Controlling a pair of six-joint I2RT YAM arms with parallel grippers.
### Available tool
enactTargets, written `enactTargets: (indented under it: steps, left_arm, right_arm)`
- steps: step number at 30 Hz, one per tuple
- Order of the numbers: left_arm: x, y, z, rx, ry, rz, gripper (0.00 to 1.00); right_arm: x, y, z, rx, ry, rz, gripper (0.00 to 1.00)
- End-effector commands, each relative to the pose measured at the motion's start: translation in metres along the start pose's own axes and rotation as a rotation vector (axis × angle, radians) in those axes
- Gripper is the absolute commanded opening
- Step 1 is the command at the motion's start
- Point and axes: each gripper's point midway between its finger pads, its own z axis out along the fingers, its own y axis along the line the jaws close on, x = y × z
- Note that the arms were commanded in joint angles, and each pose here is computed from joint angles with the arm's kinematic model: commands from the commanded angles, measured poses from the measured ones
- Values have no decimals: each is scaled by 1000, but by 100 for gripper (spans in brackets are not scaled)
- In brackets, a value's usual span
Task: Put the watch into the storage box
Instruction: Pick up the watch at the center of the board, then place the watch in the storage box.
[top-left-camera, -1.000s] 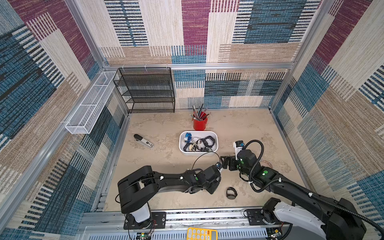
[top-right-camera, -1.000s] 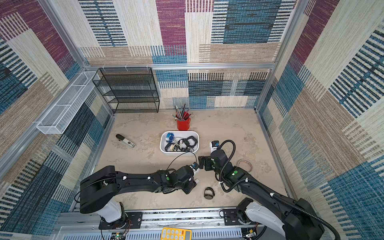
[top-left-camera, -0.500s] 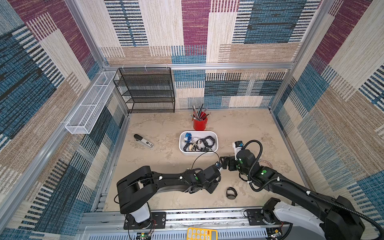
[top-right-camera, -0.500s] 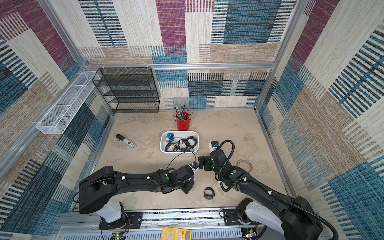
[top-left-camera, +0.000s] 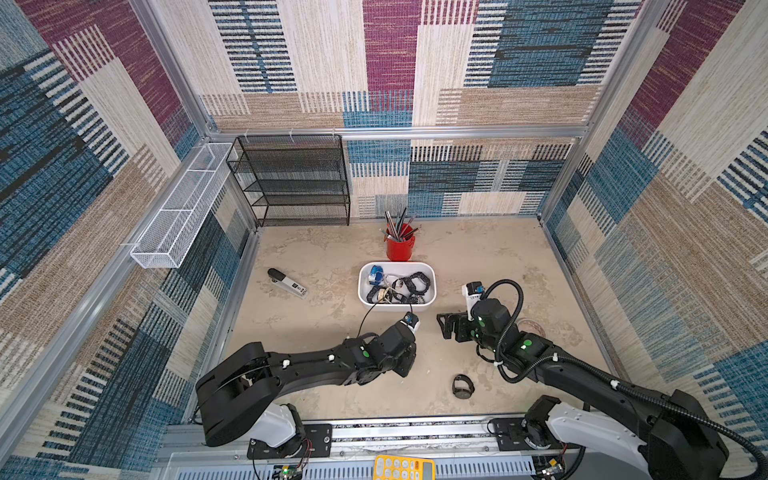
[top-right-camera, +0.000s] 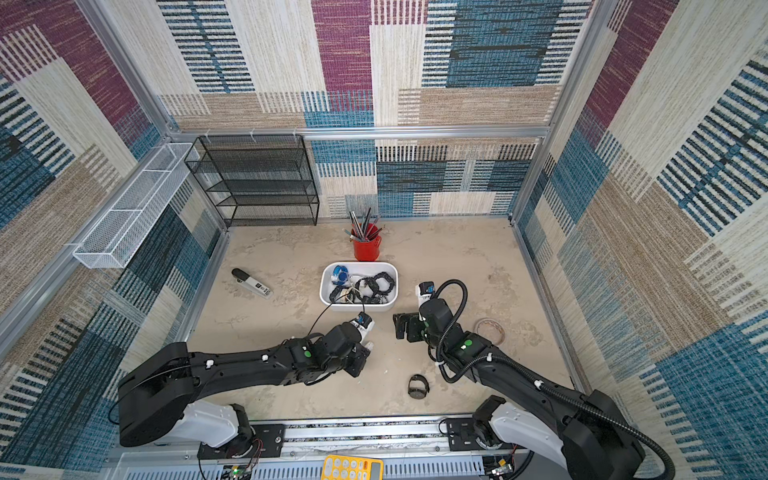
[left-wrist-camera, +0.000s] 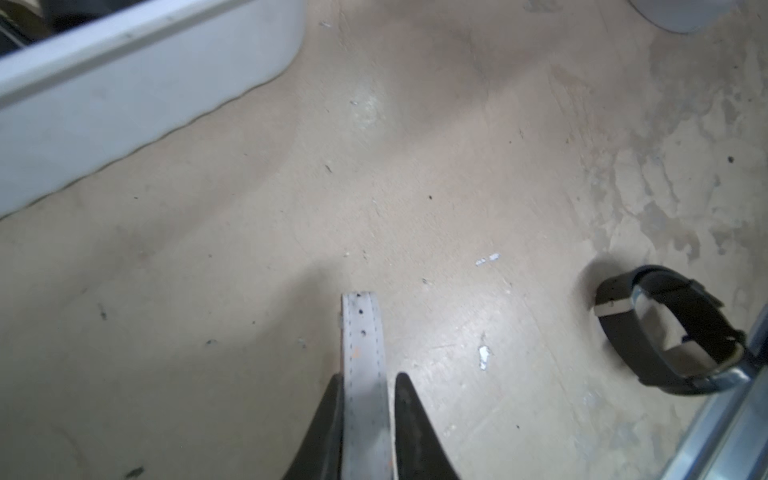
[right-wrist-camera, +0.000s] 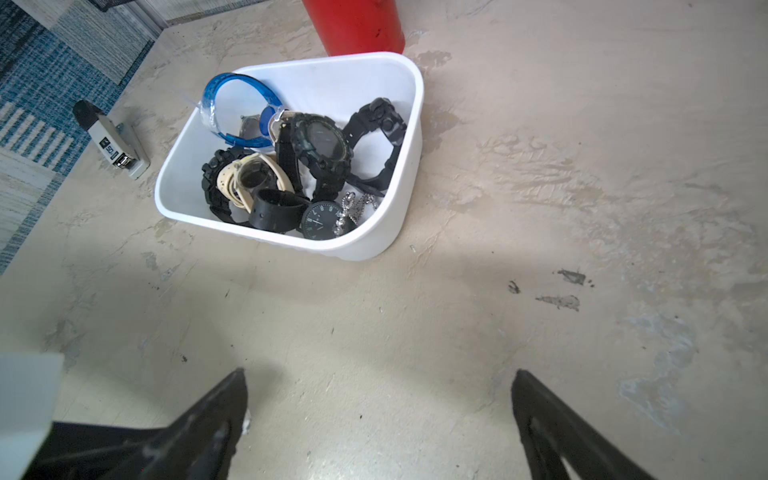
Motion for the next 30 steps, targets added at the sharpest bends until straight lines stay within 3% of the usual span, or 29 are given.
enactTargets:
  steps: [1,13,22,30]
  left_arm:
    - [-20,8,-7,3,-67,-28,15]
    - [-75,34,-32,19,-193,-44,14]
    - [-106,56,-38,-16,-245,-29,14]
    - [-134,72,-35,-27,-288,-33,14]
  right_arm:
    - [-8,18,-2,-96,-29,-27,100]
    - [-9,73,-18,-411,-37,-122,100]
    - [-9,90,-17,-472,-33,-151,100]
    - [-9,88,-9,-435,-24,-133,100]
